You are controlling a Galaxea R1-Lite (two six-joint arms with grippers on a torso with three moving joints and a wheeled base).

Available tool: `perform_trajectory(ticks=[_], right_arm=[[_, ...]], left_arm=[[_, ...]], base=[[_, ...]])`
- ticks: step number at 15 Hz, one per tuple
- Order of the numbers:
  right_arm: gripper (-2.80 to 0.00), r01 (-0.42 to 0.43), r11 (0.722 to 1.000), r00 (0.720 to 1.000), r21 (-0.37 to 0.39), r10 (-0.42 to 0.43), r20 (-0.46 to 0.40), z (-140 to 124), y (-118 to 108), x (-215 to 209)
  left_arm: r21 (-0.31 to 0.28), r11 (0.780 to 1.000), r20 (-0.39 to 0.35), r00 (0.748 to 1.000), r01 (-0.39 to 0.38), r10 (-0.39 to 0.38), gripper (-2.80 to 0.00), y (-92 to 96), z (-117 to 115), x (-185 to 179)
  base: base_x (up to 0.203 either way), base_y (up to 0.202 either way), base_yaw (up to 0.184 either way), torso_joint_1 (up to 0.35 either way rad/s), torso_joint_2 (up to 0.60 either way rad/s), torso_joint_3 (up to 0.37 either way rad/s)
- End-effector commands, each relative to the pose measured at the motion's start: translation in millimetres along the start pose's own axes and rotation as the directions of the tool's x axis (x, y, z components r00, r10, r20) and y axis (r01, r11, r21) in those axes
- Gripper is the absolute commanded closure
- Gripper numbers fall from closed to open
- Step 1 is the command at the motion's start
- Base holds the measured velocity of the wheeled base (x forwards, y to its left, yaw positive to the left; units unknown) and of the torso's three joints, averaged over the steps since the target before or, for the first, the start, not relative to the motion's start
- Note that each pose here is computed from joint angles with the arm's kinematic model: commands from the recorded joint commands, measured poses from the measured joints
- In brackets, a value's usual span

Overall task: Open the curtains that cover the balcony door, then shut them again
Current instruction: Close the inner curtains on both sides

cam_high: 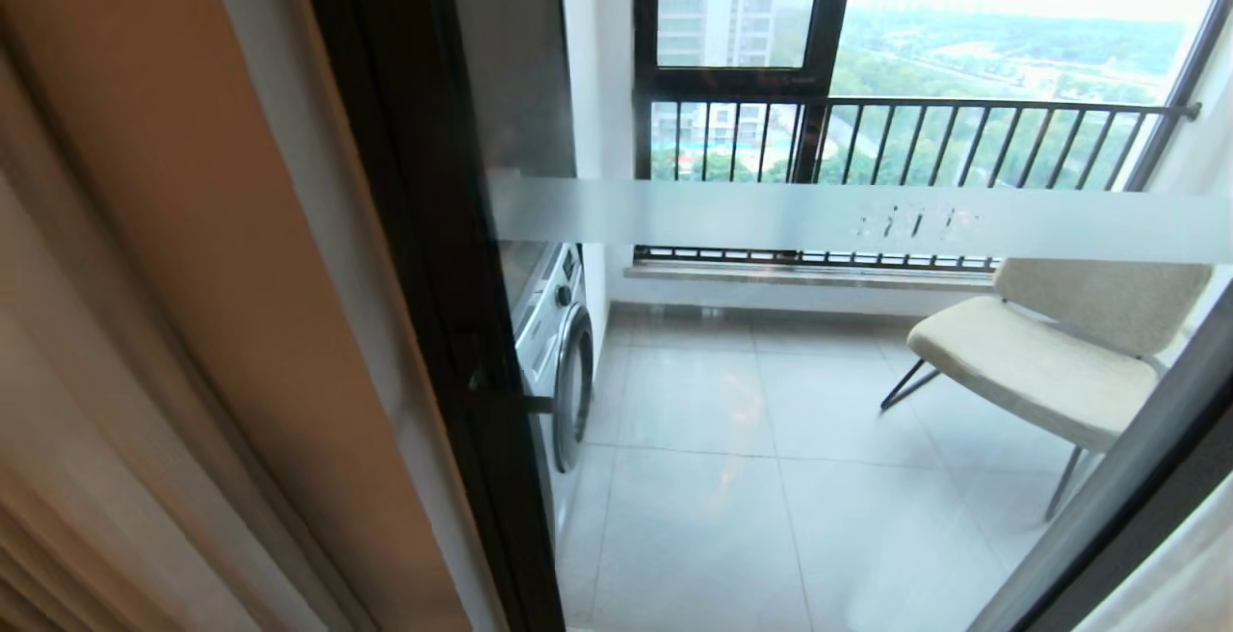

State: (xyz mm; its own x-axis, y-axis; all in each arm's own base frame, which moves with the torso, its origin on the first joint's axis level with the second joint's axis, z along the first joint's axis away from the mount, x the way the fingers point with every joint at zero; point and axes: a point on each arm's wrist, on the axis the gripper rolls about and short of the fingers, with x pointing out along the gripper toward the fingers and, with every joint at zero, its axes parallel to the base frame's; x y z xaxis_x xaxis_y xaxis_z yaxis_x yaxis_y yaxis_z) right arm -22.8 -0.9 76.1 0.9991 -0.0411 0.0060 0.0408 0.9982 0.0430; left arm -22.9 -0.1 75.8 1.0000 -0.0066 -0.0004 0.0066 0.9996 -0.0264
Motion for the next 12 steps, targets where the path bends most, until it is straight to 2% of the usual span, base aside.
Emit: perform_trajectory(ticks=[1, 12], right_arm=[[0.0, 0.0, 1.0, 1.0, 0.0, 0.0, 0.0, 0.0, 0.0, 0.0], [0.0, 0.0, 1.0, 1.0, 0.0, 0.0, -0.001, 0.0, 0.0, 0.1]], left_arm=[[-0.001, 1.0, 0.0, 1.0, 0.0, 0.0, 0.0, 0.0, 0.0, 0.0], [-0.001, 1.0, 0.001, 1.0, 0.001, -0.001, 0.0, -0.1, 0.0, 0.0]], base=[[-0.014, 0.027, 0.033, 0.005, 0.01, 0.003], [0.0, 0.0, 0.0, 0.0, 0.0, 0.0]])
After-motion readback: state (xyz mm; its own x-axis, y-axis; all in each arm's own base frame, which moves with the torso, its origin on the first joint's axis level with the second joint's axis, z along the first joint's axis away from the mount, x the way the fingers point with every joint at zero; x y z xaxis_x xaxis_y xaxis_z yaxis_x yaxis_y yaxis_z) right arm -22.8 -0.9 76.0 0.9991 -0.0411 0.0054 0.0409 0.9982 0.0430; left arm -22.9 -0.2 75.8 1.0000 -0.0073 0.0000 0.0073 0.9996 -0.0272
